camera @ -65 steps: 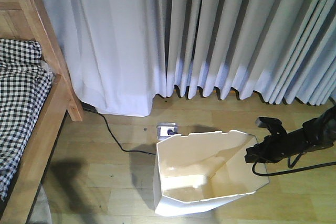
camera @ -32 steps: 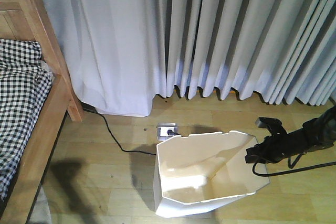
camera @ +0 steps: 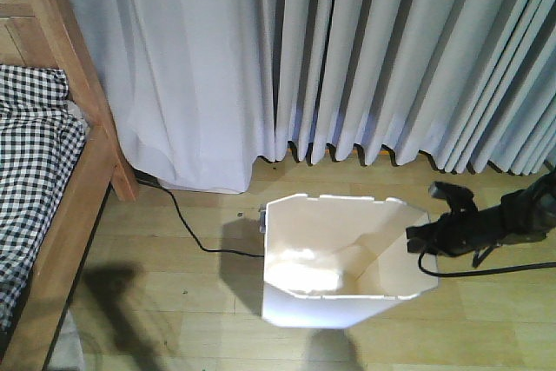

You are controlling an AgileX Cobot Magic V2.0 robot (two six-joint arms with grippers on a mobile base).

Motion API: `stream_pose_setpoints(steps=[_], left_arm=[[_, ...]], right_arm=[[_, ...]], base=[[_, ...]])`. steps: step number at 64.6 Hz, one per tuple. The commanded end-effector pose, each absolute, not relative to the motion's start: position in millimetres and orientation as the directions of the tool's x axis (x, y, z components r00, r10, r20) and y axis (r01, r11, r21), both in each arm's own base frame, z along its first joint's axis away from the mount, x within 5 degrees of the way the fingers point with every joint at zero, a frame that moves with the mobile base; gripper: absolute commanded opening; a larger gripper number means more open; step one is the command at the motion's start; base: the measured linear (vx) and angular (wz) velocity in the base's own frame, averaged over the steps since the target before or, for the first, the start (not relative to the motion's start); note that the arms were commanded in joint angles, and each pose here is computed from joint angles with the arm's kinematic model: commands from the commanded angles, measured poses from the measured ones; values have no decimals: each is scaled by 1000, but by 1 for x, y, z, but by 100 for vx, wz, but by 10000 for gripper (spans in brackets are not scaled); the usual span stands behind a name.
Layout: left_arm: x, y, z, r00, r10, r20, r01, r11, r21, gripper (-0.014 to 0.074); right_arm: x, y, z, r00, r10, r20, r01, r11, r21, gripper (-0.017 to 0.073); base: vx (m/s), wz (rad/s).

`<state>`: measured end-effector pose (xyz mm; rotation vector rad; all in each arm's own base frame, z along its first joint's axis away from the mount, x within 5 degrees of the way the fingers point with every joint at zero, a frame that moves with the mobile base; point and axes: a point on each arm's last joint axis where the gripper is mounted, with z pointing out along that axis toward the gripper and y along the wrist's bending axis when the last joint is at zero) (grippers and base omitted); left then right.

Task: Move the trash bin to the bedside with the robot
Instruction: 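Push the bin beside the bed frame near the curtains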

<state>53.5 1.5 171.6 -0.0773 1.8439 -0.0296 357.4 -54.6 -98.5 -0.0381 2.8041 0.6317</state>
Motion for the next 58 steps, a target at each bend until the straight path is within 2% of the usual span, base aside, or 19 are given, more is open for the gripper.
stream_pose_setpoints(steps=[1,13,27,37,58], left_arm=[[56,1,176,-219,-74,-973,-32,997,-68,-6],[56,1,176,-219,-74,-973,-32,997,-68,-6],[56,1,176,-219,-74,-973,-32,997,-68,-6],[56,1,176,-219,-74,-973,-32,997,-68,-6],[56,1,176,-219,-74,-973,-32,997,-68,-6]], right_arm=[[390,-54,-62,-919,117,-376,-106,847,521,-2],[406,-58,-79,-924,192,-330,-24,833,552,-2],[413,-51,-106,-959,127,-254,-41,824,565,-2],[423,-39,-120,-968,64,-241,-81,832,548,-2],[440,-24,-147,-972,76,-224,-65,826,560,0]], base=[[0,0],[0,0],[0,0],[0,0],[0,0]])
